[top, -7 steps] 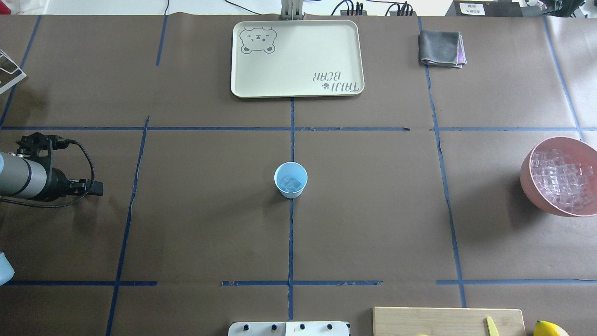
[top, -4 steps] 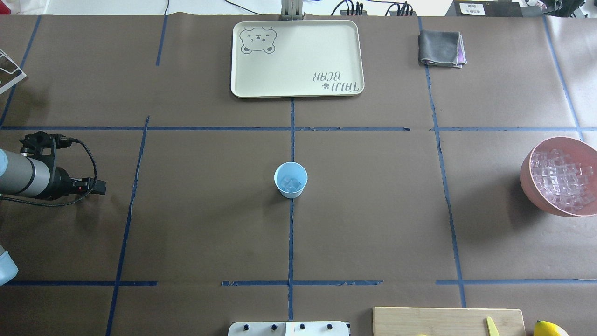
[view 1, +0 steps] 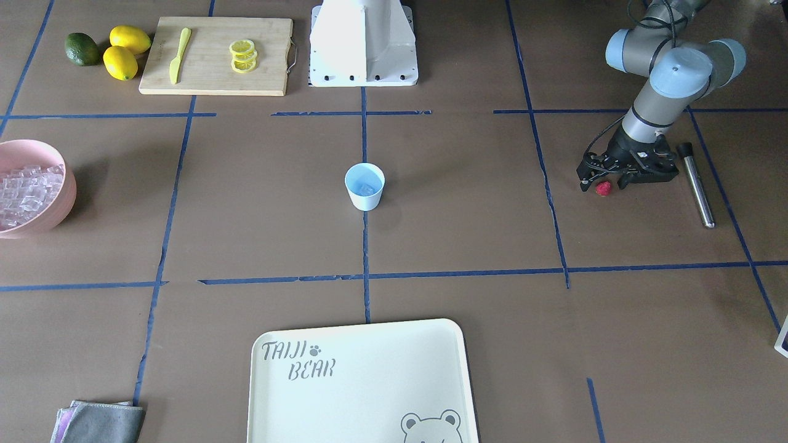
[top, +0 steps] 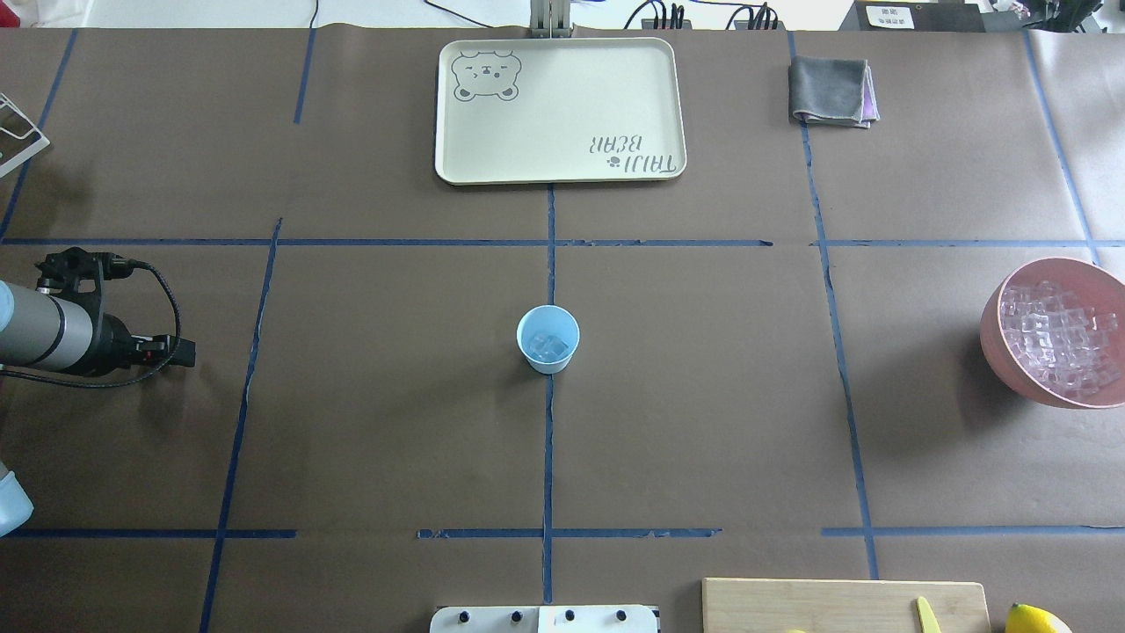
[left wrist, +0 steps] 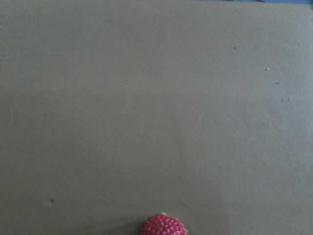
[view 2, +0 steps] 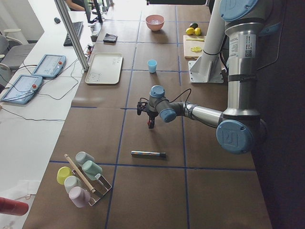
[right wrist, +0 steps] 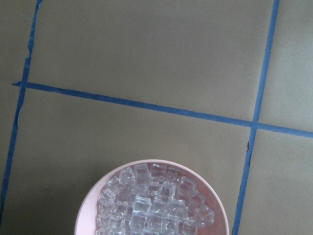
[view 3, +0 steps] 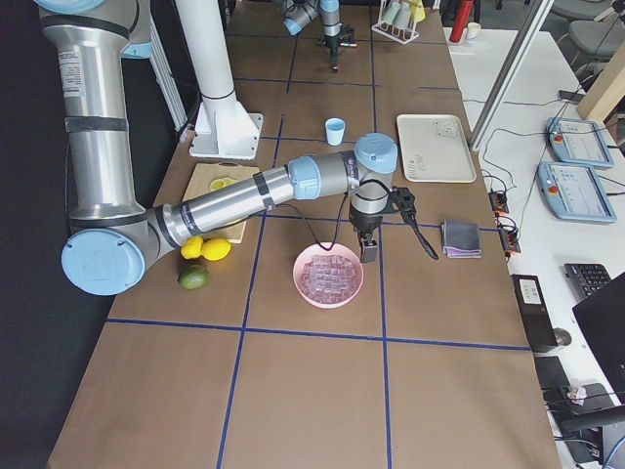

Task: Mash ice and strawberries in cup
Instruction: 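Lower the left gripper onto the red strawberry and grasp it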

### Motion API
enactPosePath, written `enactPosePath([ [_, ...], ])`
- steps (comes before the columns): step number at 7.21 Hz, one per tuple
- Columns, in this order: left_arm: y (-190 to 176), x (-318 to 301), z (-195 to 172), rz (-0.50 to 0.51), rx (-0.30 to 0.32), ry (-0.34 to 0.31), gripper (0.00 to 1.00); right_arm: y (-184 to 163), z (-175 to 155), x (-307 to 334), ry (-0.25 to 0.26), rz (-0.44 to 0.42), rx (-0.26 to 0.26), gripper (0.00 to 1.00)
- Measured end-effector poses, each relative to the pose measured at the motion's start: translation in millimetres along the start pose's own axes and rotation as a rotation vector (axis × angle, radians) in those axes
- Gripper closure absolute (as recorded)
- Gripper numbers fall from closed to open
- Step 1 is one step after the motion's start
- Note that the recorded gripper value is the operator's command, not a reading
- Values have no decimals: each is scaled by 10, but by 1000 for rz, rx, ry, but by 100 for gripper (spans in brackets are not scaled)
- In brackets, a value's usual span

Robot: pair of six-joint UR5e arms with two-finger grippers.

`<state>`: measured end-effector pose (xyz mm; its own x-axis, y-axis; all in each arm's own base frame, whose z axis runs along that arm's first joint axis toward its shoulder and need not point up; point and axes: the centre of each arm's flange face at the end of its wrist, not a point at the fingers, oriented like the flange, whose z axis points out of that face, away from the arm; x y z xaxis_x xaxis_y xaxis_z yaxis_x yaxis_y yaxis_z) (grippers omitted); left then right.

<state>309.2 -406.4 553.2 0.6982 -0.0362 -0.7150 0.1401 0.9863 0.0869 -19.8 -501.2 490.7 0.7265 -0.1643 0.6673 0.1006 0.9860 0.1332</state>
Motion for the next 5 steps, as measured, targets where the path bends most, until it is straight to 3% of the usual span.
enactPosePath([
  [2, -8, -26, -22, -4, 5, -1, 92, -2, -1, -1, 0, 0, 1, 0],
  [3, -13, -37, -47, -8, 9, -1, 99, -3, -3, -2, 1, 0, 1, 0],
  [5, -39, -5, -146, -14, 20, 13, 100, -5, -3, -1, 1, 0, 1, 0],
])
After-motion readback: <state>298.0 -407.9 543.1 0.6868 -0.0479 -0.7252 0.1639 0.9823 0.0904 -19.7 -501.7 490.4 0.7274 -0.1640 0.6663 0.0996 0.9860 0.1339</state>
